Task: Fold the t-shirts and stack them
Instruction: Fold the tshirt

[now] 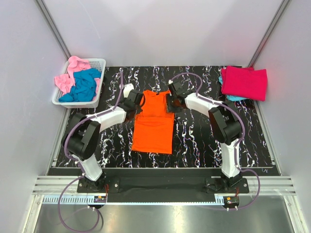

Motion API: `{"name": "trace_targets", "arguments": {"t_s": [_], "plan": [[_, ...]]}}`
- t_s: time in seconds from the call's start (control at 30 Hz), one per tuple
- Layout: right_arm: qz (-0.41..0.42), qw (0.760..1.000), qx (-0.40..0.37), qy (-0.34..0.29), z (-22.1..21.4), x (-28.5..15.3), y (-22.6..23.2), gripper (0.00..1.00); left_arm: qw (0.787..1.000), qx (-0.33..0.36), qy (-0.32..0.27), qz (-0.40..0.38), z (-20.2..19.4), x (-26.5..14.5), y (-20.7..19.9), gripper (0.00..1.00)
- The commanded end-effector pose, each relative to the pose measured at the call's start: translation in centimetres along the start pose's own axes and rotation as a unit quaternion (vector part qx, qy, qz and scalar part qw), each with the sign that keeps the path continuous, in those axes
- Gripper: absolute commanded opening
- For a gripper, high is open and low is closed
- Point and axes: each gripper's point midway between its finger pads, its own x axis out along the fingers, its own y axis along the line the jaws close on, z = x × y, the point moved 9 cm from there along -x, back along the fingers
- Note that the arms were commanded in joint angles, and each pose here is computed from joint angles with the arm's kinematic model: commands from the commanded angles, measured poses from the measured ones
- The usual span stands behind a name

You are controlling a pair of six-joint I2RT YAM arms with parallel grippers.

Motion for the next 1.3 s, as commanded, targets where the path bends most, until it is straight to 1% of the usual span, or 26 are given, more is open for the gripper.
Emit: {"name": "trace_targets", "arguments": {"t_s": [0.0, 0.03, 0.07, 0.1, 0.13, 0.17, 0.23, 0.27, 0.33, 0.37, 0.4, 0.47, 0.5, 0.53, 0.57, 0.6, 0.63, 0.67, 0.7, 0.73, 0.8, 0.83, 0.97, 1.27], "plan": [[-0.043, 0.997, 0.021, -0.061, 1.8, -3.3, -1.7, 0.54, 0.997, -0.029, -0.073, 0.018, 3.3, -2.2, 0.3, 0.09], [-0.056, 0.996, 0.023, -0.066, 1.5, -3.9, -2.0, 0.71, 0.997, -0.036, -0.071, 0.016, 3.5, -3.4, 0.7, 0.14], [-0.073, 0.995, 0.023, -0.057, 0.2, -4.1, -2.8, 0.77, 0.997, -0.036, -0.062, 0.016, 2.9, -3.8, 1.1, 0.19], [-0.073, 0.995, 0.025, -0.069, 0.1, -5.4, -2.8, 0.8, 0.998, -0.037, -0.047, 0.009, 2.5, -4.4, 1.4, 0.24], [-0.077, 0.995, 0.026, -0.065, -0.5, -5.7, -3.1, 0.81, 0.998, -0.043, -0.05, -0.002, 2.7, -5.5, 1.6, 0.28], [-0.089, 0.994, 0.028, -0.051, -2.0, -5.7, -3.8, 0.82, 0.999, -0.04, -0.037, -0.001, 1.7, -5.8, 2.3, 0.33], [-0.093, 0.993, 0.035, -0.057, -2.9, -7.2, -4.2, 0.82, 0.999, -0.04, -0.025, -0.011, 1.1, -7.1, 3.1, 0.4], [-0.092, 0.994, 0.042, -0.039, -4.5, -7.4, -4.6, 0.81, 0.999, -0.035, -0.015, -0.01, 0.4, -7.4, 3.7, 0.45], [-0.074, 0.995, 0.052, -0.04, -5.5, -8.7, -4.5, 0.79, 0.999, -0.031, 0.007, -0.029, -0.3, -8.6, 4.2, 0.46], [-0.068, 0.996, 0.056, -0.024, -7.0, -8.8, -4.7, 0.78, 0.999, -0.027, 0.024, -0.037, -1.2, -8.8, 4.5, 0.46], [-0.041, 0.997, 0.069, -0.024, -7.4, -9.8, -4.1, 0.77, 0.996, -0.028, 0.049, -0.064, -1.8, -9.3, 4.3, 0.47], [-0.022, 0.997, 0.073, -0.006, -9.4, -10.3, -3.8, 0.77, 0.993, -0.033, 0.081, -0.084, -3.3, -9.9, 4.8, 0.47], [-0.006, 0.998, 0.068, -0.01, -10.0, -11.0, -3.0, 0.78, 0.987, -0.046, 0.109, -0.107, -4.2, -10.2, 4.7, 0.47], [0.002, 0.998, 0.067, -0.007, -10.6, -11.3, -2.7, 0.78, 0.984, -0.055, 0.115, -0.126, -4.6, -10.4, 4.6, 0.47], [0.013, 0.997, 0.073, 0.001, -11.8, -11.2, -2.4, 0.78, 0.981, -0.062, 0.136, -0.123, -6.1, -10.3, 5.3, 0.48], [0.026, 0.997, 0.073, -0.007, -12.2, -11.7, -1.9, 0.78, 0.975, -0.076, 0.15, -0.147, -6.7, -10.3, 5.1, 0.48], [0.035, 0.997, 0.07, -0.006, -13.0, -11.9, -1.5, 0.78, 0.972, -0.082, 0.169, -0.141, -8.3, -10.1, 6.0, 0.48], [0.037, 0.996, 0.079, -0.002, -14.0, -11.7, -1.5, 0.78, 0.97, -0.089, 0.177, -0.143, -9.0, -10.0, 6.3, 0.48], [0.045, 0.996, 0.082, -0.009, -14.4, -12.1, -1.4, 0.78, 0.964, -0.105, 0.185, -0.161, -9.4, -10.0, 6.3, 0.48], [0.056, 0.995, 0.084, 0.005, -15.6, -12.0, -1.6, 0.78, 0.961, -0.111, 0.197, -0.16, -10.6, -10.0, 7.0, 0.48], [0.083, 0.992, 0.098, 0.002, -16.1, -12.3, -1.3, 0.78, 0.956, -0.125, 0.207, -0.164, -11.2, -10.3, 7.4, 0.48], [0.087, 0.991, 0.099, 0.013, -17.1, -12.1, -1.5, 0.78, 0.956, -0.128, 0.209, -0.162, -11.8, -10.5, 7.9, 0.48], [0.13, 0.984, 0.118, 0.021, -18.5, -11.4, -0.9, 0.77, 0.956, -0.136, 0.207, -0.16, -12.2, -11.4, 8.6, 0.48], [0.149, 0.98, 0.124, 0.048, -20.1, -9.0, 0.4, 0.72, 0.953, -0.148, 0.234, -0.124, -12.8, -12.4, 9.6, 0.48]]}}
